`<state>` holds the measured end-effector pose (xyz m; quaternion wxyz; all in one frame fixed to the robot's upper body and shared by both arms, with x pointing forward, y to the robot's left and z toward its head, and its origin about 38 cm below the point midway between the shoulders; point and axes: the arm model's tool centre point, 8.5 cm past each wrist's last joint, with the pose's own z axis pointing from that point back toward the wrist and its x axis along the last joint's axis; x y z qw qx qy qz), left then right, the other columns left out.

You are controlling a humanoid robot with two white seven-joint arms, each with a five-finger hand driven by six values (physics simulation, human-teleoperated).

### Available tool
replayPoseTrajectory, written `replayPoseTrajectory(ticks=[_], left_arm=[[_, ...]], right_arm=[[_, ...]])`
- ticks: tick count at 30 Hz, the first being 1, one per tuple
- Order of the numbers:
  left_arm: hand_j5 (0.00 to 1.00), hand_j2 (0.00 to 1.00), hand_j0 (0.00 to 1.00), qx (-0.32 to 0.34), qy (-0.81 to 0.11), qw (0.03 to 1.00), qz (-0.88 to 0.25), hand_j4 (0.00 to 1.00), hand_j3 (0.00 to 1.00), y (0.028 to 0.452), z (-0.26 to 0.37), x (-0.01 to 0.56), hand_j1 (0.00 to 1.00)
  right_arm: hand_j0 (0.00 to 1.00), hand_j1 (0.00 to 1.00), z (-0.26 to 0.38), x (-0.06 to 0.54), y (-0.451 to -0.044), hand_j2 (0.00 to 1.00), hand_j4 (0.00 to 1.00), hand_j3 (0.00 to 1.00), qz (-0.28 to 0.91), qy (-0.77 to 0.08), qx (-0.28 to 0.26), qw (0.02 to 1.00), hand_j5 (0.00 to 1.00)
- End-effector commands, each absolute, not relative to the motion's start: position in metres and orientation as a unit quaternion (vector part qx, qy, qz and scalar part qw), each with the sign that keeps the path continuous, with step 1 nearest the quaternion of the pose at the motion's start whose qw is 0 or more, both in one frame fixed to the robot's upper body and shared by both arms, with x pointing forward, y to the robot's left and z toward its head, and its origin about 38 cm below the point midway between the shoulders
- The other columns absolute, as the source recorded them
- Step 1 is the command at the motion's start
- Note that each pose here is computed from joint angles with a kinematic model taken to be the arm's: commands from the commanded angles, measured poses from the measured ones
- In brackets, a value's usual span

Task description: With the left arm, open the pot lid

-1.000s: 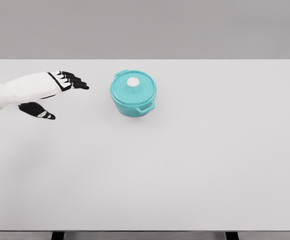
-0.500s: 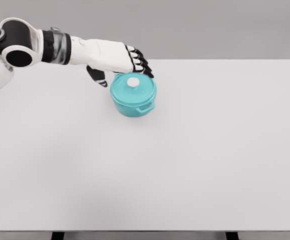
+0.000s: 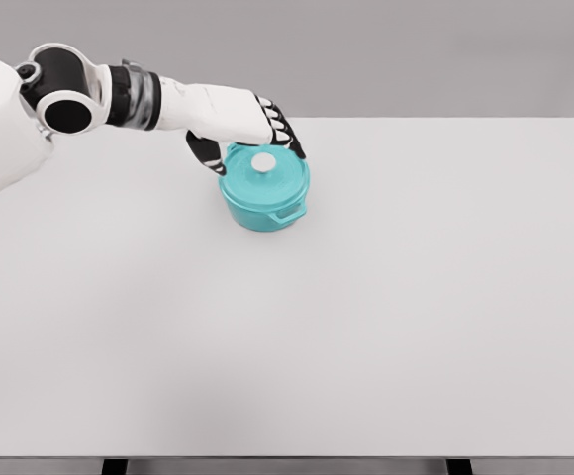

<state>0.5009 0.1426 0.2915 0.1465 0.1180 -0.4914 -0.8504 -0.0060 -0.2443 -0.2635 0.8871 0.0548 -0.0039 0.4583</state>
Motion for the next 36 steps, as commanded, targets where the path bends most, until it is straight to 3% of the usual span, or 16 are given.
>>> replayPoseTrajectory(ticks=[1, 22, 36], left_arm=[[0.84, 0.84, 0.84, 0.12, -0.492, 0.159, -0.847, 0.84, 0.84, 0.143, 0.291, 0.504, 0.84], [0.84, 0.84, 0.84, 0.113, -0.473, 0.198, -0.851, 0.84, 0.84, 0.138, 0.264, 0.524, 0.84], [0.75, 0.75, 0.75, 0.112, -0.469, 0.198, -0.854, 0.75, 0.75, 0.129, 0.258, 0.526, 0.75]], right_arm=[[1.0, 1.0, -0.263, -0.006, -0.244, 1.0, 1.0, 1.0, 0.458, -0.004, 0.055, 0.887, 1.0], [1.0, 1.0, -0.263, -0.006, -0.244, 1.0, 1.0, 1.0, 0.458, -0.004, 0.055, 0.887, 1.0], [1.0, 1.0, -0.263, -0.006, -0.244, 1.0, 1.0, 1.0, 0.458, -0.004, 0.055, 0.887, 1.0]])
